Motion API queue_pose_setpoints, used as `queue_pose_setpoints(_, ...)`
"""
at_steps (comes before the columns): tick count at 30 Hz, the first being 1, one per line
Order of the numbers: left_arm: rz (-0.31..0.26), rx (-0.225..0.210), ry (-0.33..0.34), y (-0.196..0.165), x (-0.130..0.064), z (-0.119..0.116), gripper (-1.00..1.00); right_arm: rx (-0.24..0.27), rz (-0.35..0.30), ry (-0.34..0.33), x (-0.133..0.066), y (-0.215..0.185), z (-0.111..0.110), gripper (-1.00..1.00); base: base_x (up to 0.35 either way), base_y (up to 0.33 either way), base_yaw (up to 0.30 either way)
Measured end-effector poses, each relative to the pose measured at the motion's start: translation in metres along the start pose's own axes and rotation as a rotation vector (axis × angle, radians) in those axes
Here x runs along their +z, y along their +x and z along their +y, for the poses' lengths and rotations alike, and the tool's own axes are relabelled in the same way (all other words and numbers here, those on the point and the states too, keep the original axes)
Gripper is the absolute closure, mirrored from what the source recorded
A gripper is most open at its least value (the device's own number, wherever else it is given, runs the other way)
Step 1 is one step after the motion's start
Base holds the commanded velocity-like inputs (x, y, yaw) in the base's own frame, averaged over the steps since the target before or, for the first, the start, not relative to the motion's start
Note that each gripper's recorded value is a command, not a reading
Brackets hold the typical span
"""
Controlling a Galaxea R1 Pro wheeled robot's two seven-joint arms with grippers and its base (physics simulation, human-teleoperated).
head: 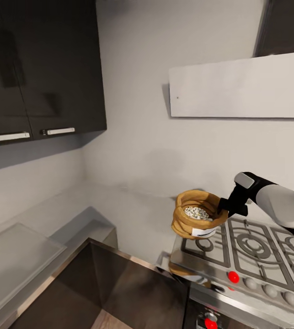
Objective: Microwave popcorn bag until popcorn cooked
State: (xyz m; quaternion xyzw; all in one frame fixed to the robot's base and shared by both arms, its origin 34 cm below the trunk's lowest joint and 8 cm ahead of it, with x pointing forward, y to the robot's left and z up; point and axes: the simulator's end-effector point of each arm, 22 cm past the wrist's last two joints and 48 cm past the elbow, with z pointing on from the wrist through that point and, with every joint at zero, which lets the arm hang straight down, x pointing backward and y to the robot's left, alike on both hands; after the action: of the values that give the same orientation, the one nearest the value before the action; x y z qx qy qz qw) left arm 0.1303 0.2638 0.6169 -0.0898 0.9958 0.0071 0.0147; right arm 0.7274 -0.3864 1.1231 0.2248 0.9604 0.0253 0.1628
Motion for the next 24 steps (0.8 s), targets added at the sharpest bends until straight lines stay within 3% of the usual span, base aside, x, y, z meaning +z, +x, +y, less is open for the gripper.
queue_pose_setpoints(11,-0.001,0.000,0.000,-0.001,0.000,0.000,-1.00,0.004,-0.001,-0.003,-0.001,0.000,-0.001,1.00,0.000,0.000,-0.012)
queue_pose_setpoints(14,-0.001,0.000,0.000,-0.001,0.000,0.000,-1.00,0.044,-0.007,0.007,-0.003,-0.007,-0.026,1.00,0.000,0.000,-0.107)
queue_pose_setpoints(16,-0.001,0.000,0.000,-0.001,0.000,0.000,-1.00,0.090,0.003,-0.062,-0.005,-0.007,-0.017,1.00,0.000,0.000,-0.250)
queue_pose_setpoints(19,-0.001,0.000,0.000,-0.001,0.000,0.000,-1.00,0.123,0.011,-0.111,-0.007,-0.007,-0.010,1.00,0.000,0.000,-0.287)
queue_pose_setpoints(24,-0.001,0.000,0.000,-0.001,0.000,0.000,-1.00,0.129,0.012,-0.090,-0.006,-0.007,-0.017,1.00,0.000,0.000,-0.298)
